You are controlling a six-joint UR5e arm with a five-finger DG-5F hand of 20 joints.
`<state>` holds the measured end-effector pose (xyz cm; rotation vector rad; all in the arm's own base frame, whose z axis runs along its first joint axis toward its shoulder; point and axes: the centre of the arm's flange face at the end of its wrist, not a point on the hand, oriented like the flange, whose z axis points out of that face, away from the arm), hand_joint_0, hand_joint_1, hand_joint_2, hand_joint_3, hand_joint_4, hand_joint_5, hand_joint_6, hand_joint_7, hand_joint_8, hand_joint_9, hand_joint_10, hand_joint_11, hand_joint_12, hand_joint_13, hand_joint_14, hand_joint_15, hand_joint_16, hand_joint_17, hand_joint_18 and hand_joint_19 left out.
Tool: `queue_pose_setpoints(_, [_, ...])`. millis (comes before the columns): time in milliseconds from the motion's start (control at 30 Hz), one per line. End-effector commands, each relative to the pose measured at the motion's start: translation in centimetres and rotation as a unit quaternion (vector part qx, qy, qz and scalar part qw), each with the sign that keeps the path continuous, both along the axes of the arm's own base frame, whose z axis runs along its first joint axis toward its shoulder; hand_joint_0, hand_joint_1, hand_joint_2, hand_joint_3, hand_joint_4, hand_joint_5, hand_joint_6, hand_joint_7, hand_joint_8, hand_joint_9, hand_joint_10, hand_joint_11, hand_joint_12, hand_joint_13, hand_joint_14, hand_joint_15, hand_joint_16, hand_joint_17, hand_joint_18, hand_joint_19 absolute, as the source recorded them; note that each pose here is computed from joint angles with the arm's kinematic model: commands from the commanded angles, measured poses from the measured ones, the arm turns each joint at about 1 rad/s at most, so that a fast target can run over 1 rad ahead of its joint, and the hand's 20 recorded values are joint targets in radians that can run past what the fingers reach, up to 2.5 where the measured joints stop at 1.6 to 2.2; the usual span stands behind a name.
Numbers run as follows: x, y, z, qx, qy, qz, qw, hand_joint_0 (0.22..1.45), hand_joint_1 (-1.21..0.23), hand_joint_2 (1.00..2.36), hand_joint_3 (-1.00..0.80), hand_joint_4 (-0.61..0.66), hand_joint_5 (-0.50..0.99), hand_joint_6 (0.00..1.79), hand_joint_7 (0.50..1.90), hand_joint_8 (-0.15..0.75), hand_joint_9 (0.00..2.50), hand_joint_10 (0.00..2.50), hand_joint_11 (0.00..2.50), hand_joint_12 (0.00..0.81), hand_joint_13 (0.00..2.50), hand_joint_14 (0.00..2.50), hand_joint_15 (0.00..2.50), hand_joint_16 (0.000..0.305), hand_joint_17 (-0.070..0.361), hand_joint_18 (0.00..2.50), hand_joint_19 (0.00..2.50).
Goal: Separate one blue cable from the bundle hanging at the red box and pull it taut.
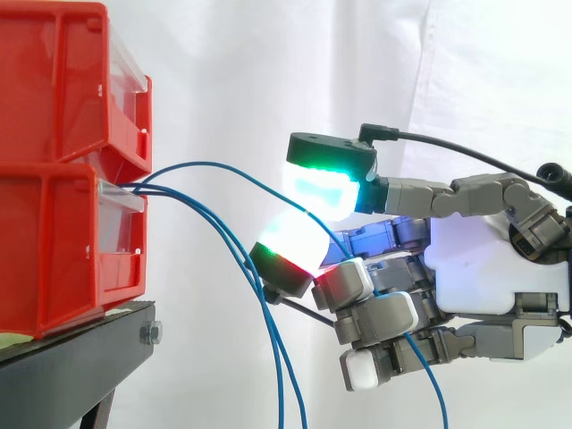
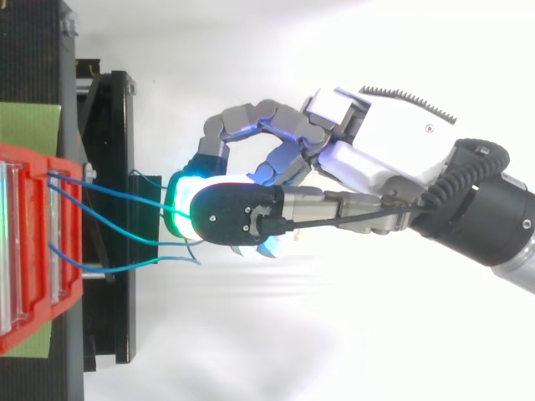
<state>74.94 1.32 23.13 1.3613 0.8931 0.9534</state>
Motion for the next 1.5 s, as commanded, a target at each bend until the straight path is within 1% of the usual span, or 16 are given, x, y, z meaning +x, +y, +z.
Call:
queue_pose_setpoints(0, [0.00, 0.05, -0.01, 0.000, 0.000, 0.000, 1.0000, 0.61, -0.48, 1.02, -0.32, 0.18, -0.20, 0.83, 1.13, 0.339, 1.17, 0.01, 1.34, 0.321, 1.30, 0.01, 1.54, 0.042, 0.095, 0.85, 0.74])
queue_pose_setpoints(67, [0.00, 0.05, -0.01, 0.000, 0.000, 0.000, 1.0000, 0.58, -0.48, 1.01, -0.43, 0.18, -0.20, 0.83, 1.11, 0.343, 1.18, 0.01, 1.33, 0.326, 1.31, 0.01, 1.53, 0.043, 0.096, 0.86, 0.74])
queue_pose_setpoints(167, [0.02, 0.06, 0.01, 0.000, -0.001, 0.000, 1.0000, 0.54, -0.46, 1.00, -0.50, 0.20, -0.20, 0.83, 1.10, 0.354, 1.19, 0.01, 1.33, 0.330, 1.31, 0.01, 1.53, 0.044, 0.098, 0.87, 0.73])
queue_pose_setpoints(233, [0.02, -0.07, 0.01, 0.000, -0.001, -0.001, 1.0000, 0.52, -0.45, 1.00, -0.50, 0.20, -0.20, 0.83, 1.09, 0.361, 1.19, 0.01, 1.32, 0.349, 1.33, 0.01, 1.52, 0.045, 0.102, 0.88, 0.72])
queue_pose_setpoints(333, [0.01, 0.04, 0.01, 0.000, -0.001, 0.000, 1.0000, 0.48, -0.50, 1.00, -0.50, 0.21, -0.20, 0.83, 1.07, 0.376, 1.20, 0.01, 1.30, 0.370, 1.34, 0.01, 1.51, 0.047, 0.107, 0.90, 0.71])
queue_pose_setpoints(433, [0.01, 0.04, 0.01, 0.000, -0.001, 0.000, 1.0000, 0.47, -0.62, 1.00, -0.50, 0.22, -0.20, 0.84, 1.05, 0.385, 1.21, 0.01, 1.30, 0.379, 1.36, 0.01, 1.50, 0.050, 0.113, 0.94, 0.71])
queue_pose_setpoints(500, [0.01, 0.04, 0.01, 0.000, -0.001, 0.000, 1.0000, 0.53, -0.73, 1.00, -0.50, 0.20, -0.20, 0.86, 1.10, 0.360, 1.19, 0.01, 1.33, 0.352, 1.34, 0.01, 1.53, 0.047, 0.106, 0.93, 0.74])
queue_pose_setpoints(567, [0.01, 0.03, 0.01, 0.000, -0.001, -0.001, 1.0000, 0.61, -0.74, 1.00, -0.50, 0.20, -0.20, 0.88, 1.16, 0.344, 1.19, 0.01, 1.33, 0.332, 1.34, 0.02, 1.54, 0.044, 0.099, 0.92, 0.76])
queue_pose_setpoints(667, [0.00, 0.01, 0.00, 0.000, -0.001, -0.002, 1.0000, 0.64, -0.73, 1.01, -0.32, 0.15, -0.20, 0.89, 1.19, 0.349, 1.20, 0.01, 1.34, 0.324, 1.34, 0.02, 1.55, 0.043, 0.098, 0.93, 0.75])
queue_pose_setpoints(767, [0.01, 0.03, 0.01, 0.000, -0.001, -0.001, 1.0000, 0.62, -0.72, 1.02, -0.23, 0.12, -0.21, 0.90, 1.20, 0.346, 1.20, 0.01, 1.35, 0.333, 1.35, 0.01, 1.55, 0.043, 0.096, 0.92, 0.76])
queue_pose_setpoints(867, [0.01, 0.03, 0.01, 0.000, -0.001, -0.001, 1.0000, 0.62, -0.70, 1.02, -0.18, 0.11, -0.21, 0.90, 1.18, 0.336, 1.20, 0.01, 1.34, 0.329, 1.34, 0.01, 1.55, 0.042, 0.095, 0.91, 0.76])
queue_pose_setpoints(1067, [0.02, 0.03, -0.11, -0.001, 0.000, -0.001, 1.0000, 0.60, -0.60, 1.02, -0.18, 0.14, -0.21, 0.87, 1.16, 0.342, 1.20, 0.01, 1.35, 0.343, 1.33, 0.01, 1.56, 0.043, 0.097, 0.86, 0.77])
queue_pose_setpoints(1167, [0.01, 0.03, 0.01, 0.000, -0.001, -0.001, 1.0000, 0.60, -0.58, 1.02, -0.15, 0.12, -0.21, 0.86, 1.16, 0.348, 1.21, 0.01, 1.35, 0.339, 1.33, 0.01, 1.55, 0.044, 0.098, 0.86, 0.76])
queue_pose_setpoints(1333, [0.01, 0.03, 0.01, 0.000, -0.001, -0.001, 1.0000, 0.61, -0.58, 1.02, -0.09, 0.11, -0.20, 0.86, 1.15, 0.371, 1.22, 0.01, 1.33, 0.360, 1.34, 0.01, 1.52, 0.046, 0.103, 0.88, 0.74])
queue_pose_setpoints(1433, [-0.01, 0.14, -0.16, -0.001, 0.000, 0.000, 1.0000, 0.62, -0.63, 1.02, -0.02, 0.12, -0.20, 0.86, 1.13, 0.372, 1.24, 0.01, 1.33, 0.360, 1.34, 0.01, 1.53, 0.046, 0.103, 0.90, 0.73])
queue_pose_setpoints(1467, [0.02, 0.14, -0.09, 0.000, -0.001, -0.001, 1.0000, 0.62, -0.67, 1.02, 0.03, 0.11, -0.20, 0.87, 1.13, 0.383, 1.26, 0.01, 1.35, 0.376, 1.35, 0.01, 1.51, 0.047, 0.105, 0.92, 0.70])
